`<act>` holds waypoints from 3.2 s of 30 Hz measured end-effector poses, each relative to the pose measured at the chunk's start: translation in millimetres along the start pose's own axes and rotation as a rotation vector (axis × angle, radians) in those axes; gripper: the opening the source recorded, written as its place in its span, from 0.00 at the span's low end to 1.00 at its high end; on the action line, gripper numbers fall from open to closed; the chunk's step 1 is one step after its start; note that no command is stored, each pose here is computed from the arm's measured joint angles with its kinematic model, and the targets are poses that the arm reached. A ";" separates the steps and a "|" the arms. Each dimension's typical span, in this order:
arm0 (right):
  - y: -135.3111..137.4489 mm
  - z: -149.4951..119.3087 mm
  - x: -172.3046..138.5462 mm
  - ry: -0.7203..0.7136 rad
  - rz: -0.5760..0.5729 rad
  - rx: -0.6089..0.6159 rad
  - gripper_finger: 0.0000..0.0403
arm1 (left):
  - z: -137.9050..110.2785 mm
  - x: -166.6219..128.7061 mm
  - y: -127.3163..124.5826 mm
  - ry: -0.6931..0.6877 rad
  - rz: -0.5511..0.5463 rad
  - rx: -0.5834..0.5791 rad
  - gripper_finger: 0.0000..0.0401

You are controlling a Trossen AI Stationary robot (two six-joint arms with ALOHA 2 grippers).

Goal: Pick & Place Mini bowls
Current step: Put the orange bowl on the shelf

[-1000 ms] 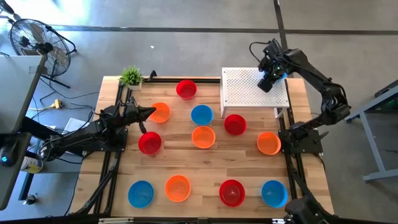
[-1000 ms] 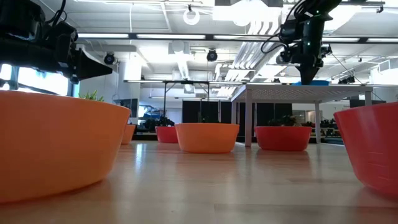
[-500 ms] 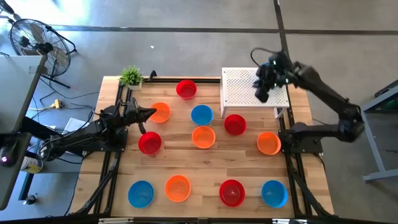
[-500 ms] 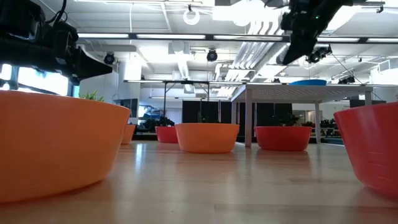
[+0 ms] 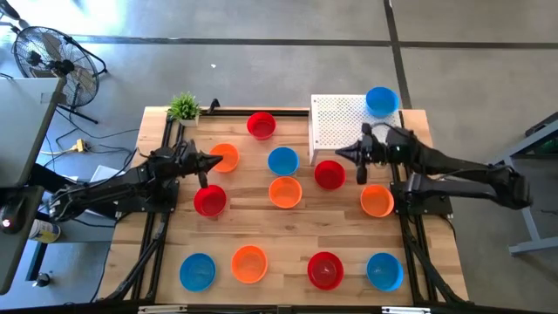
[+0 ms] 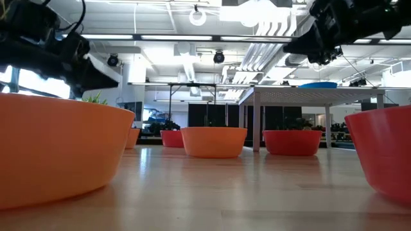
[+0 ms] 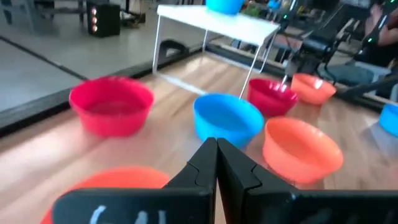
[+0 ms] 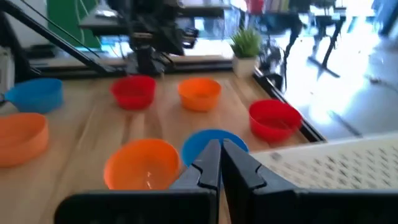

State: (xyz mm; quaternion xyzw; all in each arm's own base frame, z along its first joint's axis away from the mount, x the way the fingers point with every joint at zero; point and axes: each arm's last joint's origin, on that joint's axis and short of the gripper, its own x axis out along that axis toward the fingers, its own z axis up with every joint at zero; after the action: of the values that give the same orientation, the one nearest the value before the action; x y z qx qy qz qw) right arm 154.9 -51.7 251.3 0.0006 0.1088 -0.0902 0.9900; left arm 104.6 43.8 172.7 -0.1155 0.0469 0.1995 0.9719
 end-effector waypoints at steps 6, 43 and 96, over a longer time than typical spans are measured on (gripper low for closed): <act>19.3 -9.9 1.9 -0.020 -0.018 -0.039 0.00 | 7.2 15.0 0.0 0.125 0.075 0.003 0.00; 68.9 -16.4 57.8 0.223 0.077 -0.102 0.23 | 32.1 130.3 -66.8 0.314 -0.249 0.201 0.06; 130.4 43.2 166.4 0.654 0.405 -0.433 0.01 | 5.3 110.9 -53.2 0.105 -0.192 0.108 0.05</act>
State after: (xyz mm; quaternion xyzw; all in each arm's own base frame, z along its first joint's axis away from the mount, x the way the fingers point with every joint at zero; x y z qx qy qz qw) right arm 347.2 46.0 255.2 -0.1569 0.4306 0.1356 0.8784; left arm 227.6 39.4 173.5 -0.0775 0.0972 0.0966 0.9875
